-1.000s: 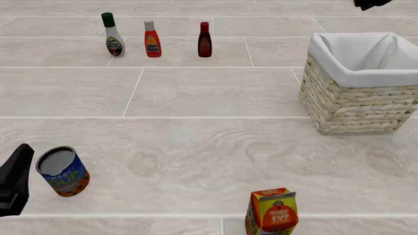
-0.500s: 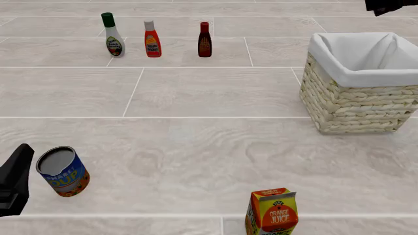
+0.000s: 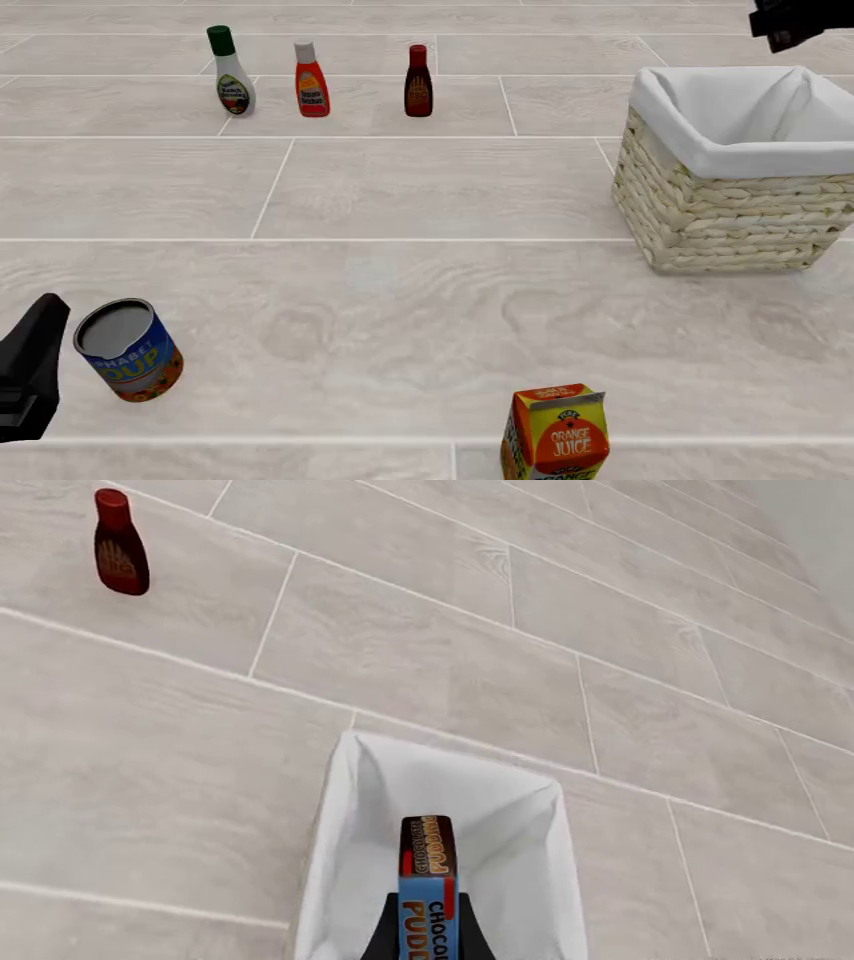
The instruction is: Pick the chocolate pudding and place it in the basket.
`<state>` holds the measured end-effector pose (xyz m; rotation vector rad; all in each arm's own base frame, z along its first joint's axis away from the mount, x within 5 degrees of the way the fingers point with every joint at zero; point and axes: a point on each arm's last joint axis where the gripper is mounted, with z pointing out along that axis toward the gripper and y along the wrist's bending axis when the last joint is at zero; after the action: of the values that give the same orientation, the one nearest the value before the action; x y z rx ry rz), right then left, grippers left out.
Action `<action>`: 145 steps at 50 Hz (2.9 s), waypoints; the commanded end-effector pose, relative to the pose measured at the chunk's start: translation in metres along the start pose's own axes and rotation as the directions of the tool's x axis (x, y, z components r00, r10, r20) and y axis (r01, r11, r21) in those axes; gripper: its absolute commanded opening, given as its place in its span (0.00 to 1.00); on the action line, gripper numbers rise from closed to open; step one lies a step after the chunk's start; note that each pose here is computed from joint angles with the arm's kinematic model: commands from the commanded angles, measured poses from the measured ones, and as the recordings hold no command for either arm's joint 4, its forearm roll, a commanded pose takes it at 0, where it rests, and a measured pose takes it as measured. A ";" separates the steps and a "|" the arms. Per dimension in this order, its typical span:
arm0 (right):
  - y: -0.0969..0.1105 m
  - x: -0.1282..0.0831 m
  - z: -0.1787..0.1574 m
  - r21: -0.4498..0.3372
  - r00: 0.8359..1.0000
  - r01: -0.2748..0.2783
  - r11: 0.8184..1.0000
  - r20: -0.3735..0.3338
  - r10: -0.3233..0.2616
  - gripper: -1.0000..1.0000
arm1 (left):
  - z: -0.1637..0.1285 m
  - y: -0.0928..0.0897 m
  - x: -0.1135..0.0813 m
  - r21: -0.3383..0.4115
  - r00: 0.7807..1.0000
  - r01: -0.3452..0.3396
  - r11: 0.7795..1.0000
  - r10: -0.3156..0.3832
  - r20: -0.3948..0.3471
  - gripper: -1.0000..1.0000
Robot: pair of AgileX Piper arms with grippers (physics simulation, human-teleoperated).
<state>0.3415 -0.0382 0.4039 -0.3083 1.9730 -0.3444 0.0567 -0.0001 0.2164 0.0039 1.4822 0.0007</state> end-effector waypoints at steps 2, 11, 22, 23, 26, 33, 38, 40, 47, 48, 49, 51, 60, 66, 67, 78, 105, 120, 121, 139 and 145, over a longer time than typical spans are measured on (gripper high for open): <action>-0.006 -0.004 0.009 -0.010 0.999 0.004 1.000 -0.046 -0.005 0.00 | -0.001 0.000 0.001 -0.001 1.000 0.000 1.000 0.000 0.000 1.00; -0.017 -0.014 0.015 -0.008 0.997 0.017 1.000 -0.075 -0.017 0.00 | -0.001 0.000 0.001 -0.001 1.000 0.000 1.000 0.000 0.000 1.00; -0.023 -0.018 0.028 -0.021 0.993 0.040 0.999 -0.112 -0.042 0.00 | -0.001 0.000 0.001 -0.001 1.000 0.000 1.000 0.000 0.000 1.00; -0.023 -0.019 0.030 -0.025 0.992 0.041 0.999 -0.116 -0.044 0.00 | -0.001 0.000 0.001 -0.001 1.000 0.000 1.000 0.000 0.001 1.00; -0.019 -0.016 0.036 -0.048 0.988 0.055 0.997 -0.145 -0.061 0.00 | -0.001 0.000 0.001 -0.001 1.000 0.000 1.000 0.000 0.000 1.00; -0.021 -0.020 0.045 -0.067 0.981 0.069 0.995 -0.174 -0.079 0.00 | -0.001 0.000 0.001 -0.001 1.000 0.000 1.000 0.000 0.000 1.00; -0.024 -0.024 0.047 -0.074 0.978 0.076 0.994 -0.187 -0.089 0.00 | -0.001 0.000 0.001 -0.001 1.000 0.000 1.000 0.000 0.000 1.00; -0.027 -0.025 0.049 -0.074 0.977 0.080 0.994 -0.194 -0.093 0.00 | -0.001 0.000 0.001 -0.001 1.000 0.000 1.000 0.000 0.001 1.00; -0.033 -0.023 0.056 -0.095 0.964 0.106 0.990 -0.236 -0.126 0.00 | -0.001 0.000 0.001 -0.001 1.000 0.000 1.000 0.000 0.000 1.00; -0.033 -0.024 0.056 -0.099 0.962 0.107 0.989 -0.241 -0.128 0.00 | -0.001 0.000 0.001 -0.001 1.000 0.000 1.000 0.000 0.000 1.00; -0.035 -0.024 0.056 -0.098 0.961 0.108 0.989 -0.244 -0.129 0.00 | -0.001 0.000 0.001 -0.001 1.000 0.000 1.000 0.000 0.000 1.00; -0.036 -0.022 0.058 -0.103 0.957 0.114 0.988 -0.255 -0.137 0.00 | -0.001 0.000 0.001 -0.001 1.000 0.000 1.000 0.000 0.001 1.00; -0.041 -0.020 0.067 -0.122 0.945 0.135 0.983 -0.283 -0.164 0.00 | -0.001 0.000 0.001 -0.001 1.000 0.000 1.000 0.000 0.000 1.00; -0.046 -0.020 0.072 -0.126 0.939 0.147 0.981 -0.294 -0.179 0.00 | -0.001 0.000 0.001 -0.001 1.000 0.000 1.000 0.000 0.000 1.00; -0.046 -0.021 0.073 -0.128 0.938 0.146 0.981 -0.296 -0.178 0.00 | -0.001 0.000 0.001 -0.001 1.000 0.000 1.000 0.000 0.001 1.00; -0.039 -0.024 0.085 -0.156 0.933 0.157 0.975 -0.301 -0.199 0.00 | -0.001 0.000 0.001 -0.001 1.000 0.000 1.000 0.000 0.000 1.00; -0.039 0.009 0.122 -0.188 0.906 0.165 0.968 -0.359 -0.224 0.00 | -0.001 0.000 0.001 -0.001 1.000 0.000 1.000 0.000 0.000 1.00; -0.037 0.024 0.134 -0.205 0.893 0.167 0.964 -0.383 -0.236 0.00 | -0.001 0.000 0.001 -0.001 1.000 0.000 1.000 0.000 0.000 1.00; -0.038 0.026 0.135 -0.205 0.892 0.167 0.964 -0.386 -0.237 0.00 | -0.001 0.000 0.001 -0.001 1.000 0.000 1.000 0.000 0.000 1.00; -0.036 0.037 0.143 -0.213 0.885 0.160 0.964 -0.402 -0.235 0.00 | -0.001 0.000 0.001 -0.001 1.000 0.000 1.000 0.000 0.001 1.00; -0.035 0.043 0.148 -0.219 0.880 0.159 0.963 -0.410 -0.239 0.00 | -0.001 0.000 0.001 -0.001 1.000 0.000 1.000 0.000 0.000 1.00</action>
<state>0.4604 -0.0973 0.3271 -0.6116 2.4187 -0.3934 0.0567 -0.0001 0.2165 0.0040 1.4822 0.0008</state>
